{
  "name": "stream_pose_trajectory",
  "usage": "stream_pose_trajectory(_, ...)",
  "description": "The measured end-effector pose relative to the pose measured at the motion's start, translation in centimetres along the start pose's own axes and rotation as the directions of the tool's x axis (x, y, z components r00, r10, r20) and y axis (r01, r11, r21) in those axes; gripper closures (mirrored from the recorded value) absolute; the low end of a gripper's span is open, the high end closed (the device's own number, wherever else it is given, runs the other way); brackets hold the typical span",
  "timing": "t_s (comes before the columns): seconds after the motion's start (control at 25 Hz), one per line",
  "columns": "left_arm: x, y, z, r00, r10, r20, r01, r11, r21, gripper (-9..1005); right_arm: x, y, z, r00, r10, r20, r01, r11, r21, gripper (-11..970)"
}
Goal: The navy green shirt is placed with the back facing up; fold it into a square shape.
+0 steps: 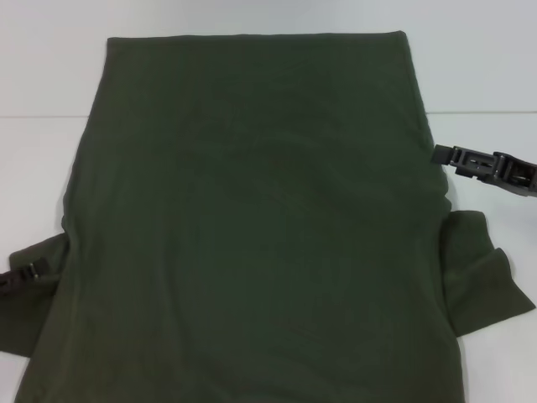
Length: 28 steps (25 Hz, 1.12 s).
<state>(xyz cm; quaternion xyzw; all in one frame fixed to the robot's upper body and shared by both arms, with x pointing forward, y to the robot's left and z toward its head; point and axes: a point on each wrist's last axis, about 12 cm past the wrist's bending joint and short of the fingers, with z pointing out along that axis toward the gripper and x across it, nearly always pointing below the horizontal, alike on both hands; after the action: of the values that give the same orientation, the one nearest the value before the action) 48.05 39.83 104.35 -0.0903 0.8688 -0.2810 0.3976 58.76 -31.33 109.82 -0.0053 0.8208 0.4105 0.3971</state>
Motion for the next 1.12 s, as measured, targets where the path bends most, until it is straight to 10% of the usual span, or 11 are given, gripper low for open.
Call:
stream_pose_trajectory(0.64,0.4,0.1,-0.7,0.998,-0.070,-0.004,0.070,0.997,-0.009,100,0.2,-0.4,-0.4,1.000,0.020,0.012,-0.020,1.000,0.006,103)
stream_pose_trajectory(1.12,0.5,0.2,-0.9,0.997,-0.080,-0.005,0.080,0.997,-0.008,622,0.5,-0.7,-0.6,0.999,0.038,0.013,-0.038,0.999,0.011,103)
